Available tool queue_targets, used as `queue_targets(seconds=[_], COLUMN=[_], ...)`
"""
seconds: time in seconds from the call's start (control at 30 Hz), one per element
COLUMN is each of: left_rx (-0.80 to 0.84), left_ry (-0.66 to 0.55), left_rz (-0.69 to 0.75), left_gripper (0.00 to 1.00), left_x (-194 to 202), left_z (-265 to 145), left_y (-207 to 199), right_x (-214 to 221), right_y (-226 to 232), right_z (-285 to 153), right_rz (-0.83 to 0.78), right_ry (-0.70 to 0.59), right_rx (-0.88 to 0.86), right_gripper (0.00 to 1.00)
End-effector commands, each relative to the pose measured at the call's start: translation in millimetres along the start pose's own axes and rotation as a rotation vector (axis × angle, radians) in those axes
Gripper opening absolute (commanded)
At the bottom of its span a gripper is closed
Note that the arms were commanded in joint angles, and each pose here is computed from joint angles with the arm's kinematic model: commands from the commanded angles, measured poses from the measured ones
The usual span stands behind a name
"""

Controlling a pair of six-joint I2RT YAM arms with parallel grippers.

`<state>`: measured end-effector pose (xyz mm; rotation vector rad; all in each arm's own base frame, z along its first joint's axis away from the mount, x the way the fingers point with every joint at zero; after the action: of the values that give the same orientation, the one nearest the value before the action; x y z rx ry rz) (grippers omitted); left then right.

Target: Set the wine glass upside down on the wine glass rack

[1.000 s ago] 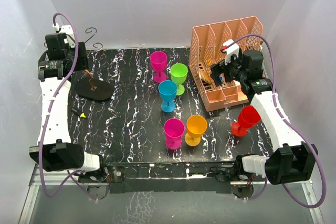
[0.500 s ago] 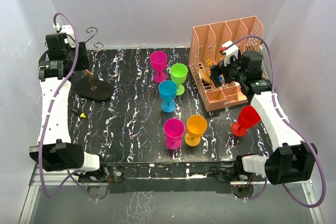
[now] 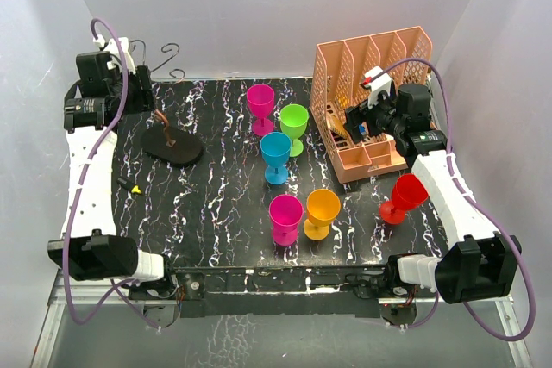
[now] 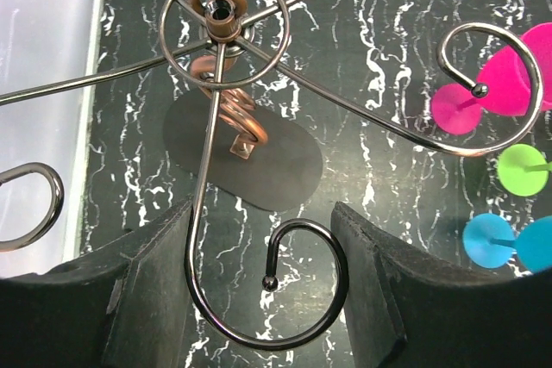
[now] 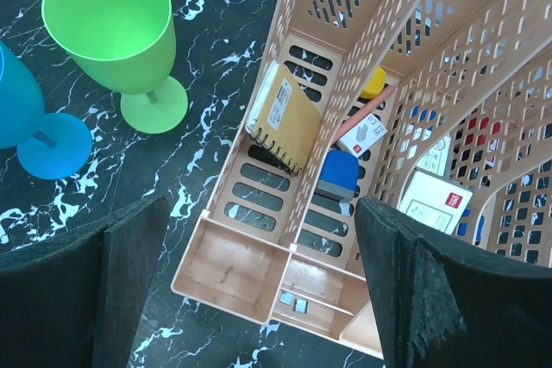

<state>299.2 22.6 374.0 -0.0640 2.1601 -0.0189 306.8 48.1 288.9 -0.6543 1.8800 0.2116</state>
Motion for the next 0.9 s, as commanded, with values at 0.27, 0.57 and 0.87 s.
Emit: queue_targets(seconds=[0.27, 0.57, 0.87], left_rx=[0.249, 0.342, 0.435], left_ry=[-0.047, -0.034, 0.008], left_rz=[-0.079, -0.123, -0.119], left_gripper=[0.00, 0.00, 0.00], left_x=[-3, 15, 33], left_z=[-21, -33, -45], left_y=[-43, -59, -69], right_x=[-4, -4, -16], right_y=[-1, 2, 10], right_z=[6, 9, 14], right_rz=[-0.023, -0.007, -0.020], right_ry=[-0.049, -0.060, -0.067], right_rx=[-0.001, -0.042, -0.118], right_gripper=[0.98, 0.98, 0.98])
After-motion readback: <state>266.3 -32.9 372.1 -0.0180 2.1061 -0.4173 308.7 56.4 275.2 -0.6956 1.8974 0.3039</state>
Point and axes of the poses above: each gripper's point midway between its finger pads, its own z axis out along the fingers, its own y axis along the line the jaws close on, x = y × z, the point moved 9 cm from there along -z, back along the fingers
